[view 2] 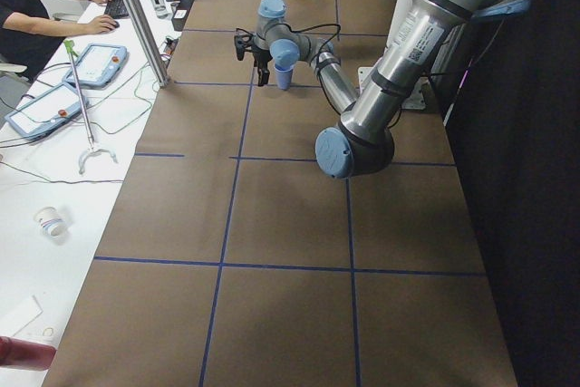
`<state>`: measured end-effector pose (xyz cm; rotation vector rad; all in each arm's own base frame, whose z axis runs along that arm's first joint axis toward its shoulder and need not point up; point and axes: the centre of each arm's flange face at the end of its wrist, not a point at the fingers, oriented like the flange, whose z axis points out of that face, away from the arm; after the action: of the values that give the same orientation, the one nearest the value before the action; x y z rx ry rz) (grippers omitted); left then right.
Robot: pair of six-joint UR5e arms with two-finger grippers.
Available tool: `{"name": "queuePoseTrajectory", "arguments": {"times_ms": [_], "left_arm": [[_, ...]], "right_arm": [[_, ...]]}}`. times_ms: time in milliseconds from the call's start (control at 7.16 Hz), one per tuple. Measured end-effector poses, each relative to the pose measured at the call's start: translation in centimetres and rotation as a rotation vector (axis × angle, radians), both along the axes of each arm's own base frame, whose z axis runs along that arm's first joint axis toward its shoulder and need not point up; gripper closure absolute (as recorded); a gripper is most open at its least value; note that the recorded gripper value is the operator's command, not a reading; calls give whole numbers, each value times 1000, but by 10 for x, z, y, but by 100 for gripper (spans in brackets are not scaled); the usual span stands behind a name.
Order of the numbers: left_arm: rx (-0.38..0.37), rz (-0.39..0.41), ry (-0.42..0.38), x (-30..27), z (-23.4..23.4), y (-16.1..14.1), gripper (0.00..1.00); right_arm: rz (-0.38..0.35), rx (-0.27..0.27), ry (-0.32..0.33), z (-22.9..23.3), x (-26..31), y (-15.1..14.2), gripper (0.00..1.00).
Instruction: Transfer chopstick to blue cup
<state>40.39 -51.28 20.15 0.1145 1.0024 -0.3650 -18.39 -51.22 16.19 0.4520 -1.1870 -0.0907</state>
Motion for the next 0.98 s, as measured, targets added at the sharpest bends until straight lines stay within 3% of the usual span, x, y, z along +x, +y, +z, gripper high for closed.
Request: {"name": "queuePoseTrajectory", "arguments": {"times_ms": [279,559,978], "left_arm": [[8,-3,-8,-5,3,-5,4],[10,-4,-10,-6,4,-7,4],[10,-3,-10,-6,3,-6,4]], "right_arm": [[20,-11,-34,-43,-101,49,98],[43,-3,-25,-52,-163,81,98],[65,-5,20,-40,-203,91,97]]}}
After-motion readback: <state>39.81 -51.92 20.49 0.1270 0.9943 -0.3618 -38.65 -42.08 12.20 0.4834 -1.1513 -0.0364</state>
